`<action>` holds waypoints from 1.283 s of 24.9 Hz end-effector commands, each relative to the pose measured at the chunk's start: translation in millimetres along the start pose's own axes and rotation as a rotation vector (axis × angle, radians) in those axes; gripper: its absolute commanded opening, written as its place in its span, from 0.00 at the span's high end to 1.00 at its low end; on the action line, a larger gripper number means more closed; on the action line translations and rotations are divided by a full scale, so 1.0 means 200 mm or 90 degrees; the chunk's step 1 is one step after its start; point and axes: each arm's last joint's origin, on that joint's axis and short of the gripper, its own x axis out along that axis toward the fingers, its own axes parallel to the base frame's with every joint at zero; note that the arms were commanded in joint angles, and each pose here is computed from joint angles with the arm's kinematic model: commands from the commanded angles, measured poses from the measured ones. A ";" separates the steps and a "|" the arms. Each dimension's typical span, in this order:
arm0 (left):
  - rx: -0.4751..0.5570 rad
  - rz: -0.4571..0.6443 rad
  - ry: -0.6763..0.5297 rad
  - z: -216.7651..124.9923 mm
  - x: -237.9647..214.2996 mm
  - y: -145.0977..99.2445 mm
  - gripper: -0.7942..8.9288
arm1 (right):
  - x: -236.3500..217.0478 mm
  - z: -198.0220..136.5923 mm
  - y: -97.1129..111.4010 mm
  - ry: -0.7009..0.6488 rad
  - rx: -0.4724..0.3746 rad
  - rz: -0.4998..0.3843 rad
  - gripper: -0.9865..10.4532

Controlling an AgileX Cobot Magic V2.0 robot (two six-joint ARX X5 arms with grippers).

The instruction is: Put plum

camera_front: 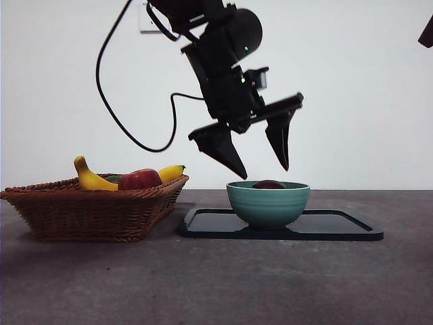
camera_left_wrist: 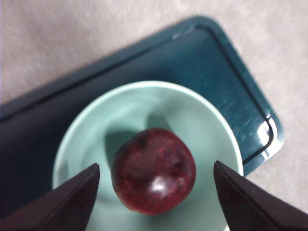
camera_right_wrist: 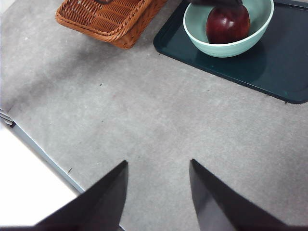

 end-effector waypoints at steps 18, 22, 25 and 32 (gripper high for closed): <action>0.038 0.015 0.013 -0.03 0.16 -0.04 0.53 | 0.00 0.00 0.00 0.004 0.000 0.004 0.74; 0.041 0.015 0.013 -0.03 0.16 -0.05 0.53 | 0.00 0.00 0.00 0.004 0.000 0.004 0.74; 0.042 0.015 0.013 -0.03 0.16 -0.05 0.53 | 0.00 0.00 0.00 0.004 0.000 0.004 0.74; 0.049 0.016 0.013 -0.03 0.16 -0.05 0.53 | 0.00 0.00 0.00 0.004 0.000 0.004 0.74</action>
